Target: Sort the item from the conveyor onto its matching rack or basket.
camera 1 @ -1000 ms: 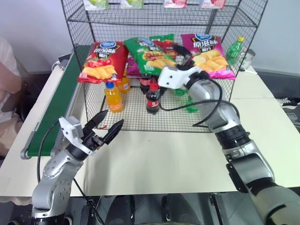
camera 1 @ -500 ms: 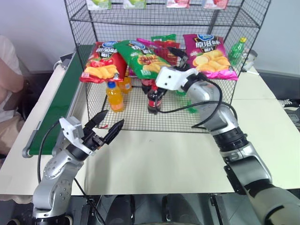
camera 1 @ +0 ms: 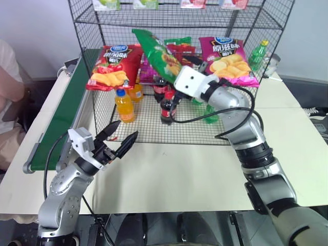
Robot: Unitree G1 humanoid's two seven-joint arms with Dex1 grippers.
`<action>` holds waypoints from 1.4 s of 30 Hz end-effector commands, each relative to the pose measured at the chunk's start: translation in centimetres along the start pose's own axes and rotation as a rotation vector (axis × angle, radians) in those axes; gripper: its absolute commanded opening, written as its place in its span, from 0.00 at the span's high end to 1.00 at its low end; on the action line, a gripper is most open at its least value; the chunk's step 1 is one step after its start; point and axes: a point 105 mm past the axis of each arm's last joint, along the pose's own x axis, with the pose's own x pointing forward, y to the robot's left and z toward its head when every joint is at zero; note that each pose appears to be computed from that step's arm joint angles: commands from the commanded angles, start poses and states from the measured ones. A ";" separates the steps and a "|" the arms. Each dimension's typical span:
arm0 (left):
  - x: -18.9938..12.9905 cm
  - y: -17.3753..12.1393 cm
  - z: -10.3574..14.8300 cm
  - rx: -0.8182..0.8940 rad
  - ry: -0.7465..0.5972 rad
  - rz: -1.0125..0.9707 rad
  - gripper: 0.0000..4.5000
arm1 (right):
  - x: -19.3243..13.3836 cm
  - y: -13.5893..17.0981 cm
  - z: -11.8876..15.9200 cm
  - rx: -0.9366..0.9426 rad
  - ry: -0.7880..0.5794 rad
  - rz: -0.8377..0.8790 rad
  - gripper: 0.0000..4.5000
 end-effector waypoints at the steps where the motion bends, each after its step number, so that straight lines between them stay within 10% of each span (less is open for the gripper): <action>1: 0.1 -0.2 0.5 0.020 -0.027 -0.008 0.06 | 0.2 -1.2 2.1 0.043 -0.082 -0.054 0.12; 16: -0.2 -0.4 0.3 0.027 -0.015 -0.001 0.06 | 0.6 -1.4 1.5 0.166 -0.082 -0.117 0.12; 26: -0.2 -0.5 0.1 0.024 -0.008 -0.001 0.06 | 0.6 -1.1 1.8 0.105 -0.100 -0.111 0.99; 42: -0.4 -0.5 0.0 0.017 -0.006 0.005 0.06 | -1.7 -3.5 0.5 -0.390 0.076 -0.189 0.99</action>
